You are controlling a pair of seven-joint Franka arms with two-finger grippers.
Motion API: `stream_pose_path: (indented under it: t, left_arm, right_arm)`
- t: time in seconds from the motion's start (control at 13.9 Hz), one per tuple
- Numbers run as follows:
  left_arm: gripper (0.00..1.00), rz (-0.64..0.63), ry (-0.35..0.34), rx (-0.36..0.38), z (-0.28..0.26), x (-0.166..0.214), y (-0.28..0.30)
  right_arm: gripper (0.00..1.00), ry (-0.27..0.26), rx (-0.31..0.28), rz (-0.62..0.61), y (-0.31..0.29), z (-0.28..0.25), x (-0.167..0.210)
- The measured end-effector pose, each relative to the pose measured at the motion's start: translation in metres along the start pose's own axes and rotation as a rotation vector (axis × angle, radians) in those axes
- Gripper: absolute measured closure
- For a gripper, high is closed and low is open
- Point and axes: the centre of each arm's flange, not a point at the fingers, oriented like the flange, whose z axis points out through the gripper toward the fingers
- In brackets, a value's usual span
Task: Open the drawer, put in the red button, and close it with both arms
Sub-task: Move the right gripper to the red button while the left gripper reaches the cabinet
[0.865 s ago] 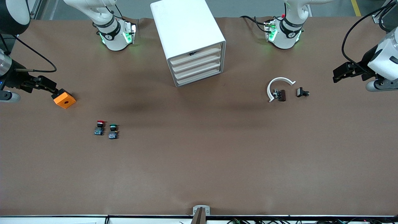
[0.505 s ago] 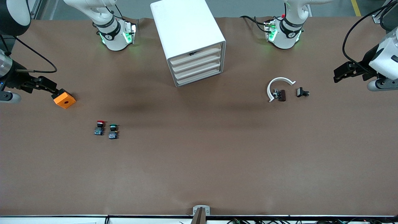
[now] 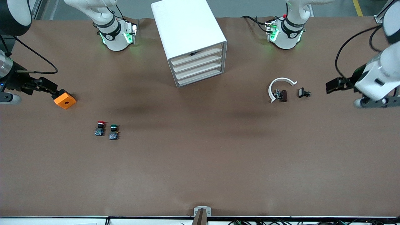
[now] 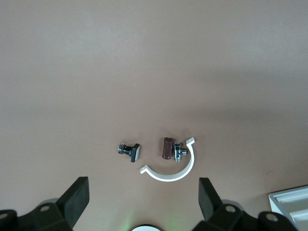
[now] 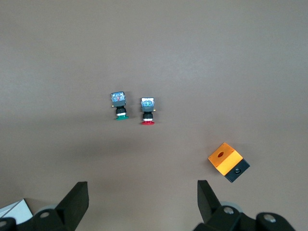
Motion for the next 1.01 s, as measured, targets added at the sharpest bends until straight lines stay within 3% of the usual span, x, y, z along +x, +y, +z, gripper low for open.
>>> stream_pose_path:
  t: [0.22, 0.5, 0.87, 1.01]
  left_arm:
    - [0.0, -0.138, -0.045, 0.005, 0.049, 0.029, 0.035]
    - [0.0, -0.481, -0.155, 0.044, 0.119, 0.048, 0.08]
    - [0.0, -0.797, -0.26, 0.126, 0.183, 0.058, 0.101]
    - [0.0, -0.906, -0.358, 0.163, 0.203, 0.046, 0.13]
  right_arm:
    - [0.0, -0.04, -0.003, -0.013, -0.008, 0.027, 0.012]
    - [0.0, -0.055, -0.007, -0.016, -0.012, 0.103, 0.045]
    - [0.0, -0.023, -0.009, -0.012, -0.01, 0.197, 0.068]
    - [0.0, -0.002, -0.009, -0.008, -0.007, 0.232, 0.073]
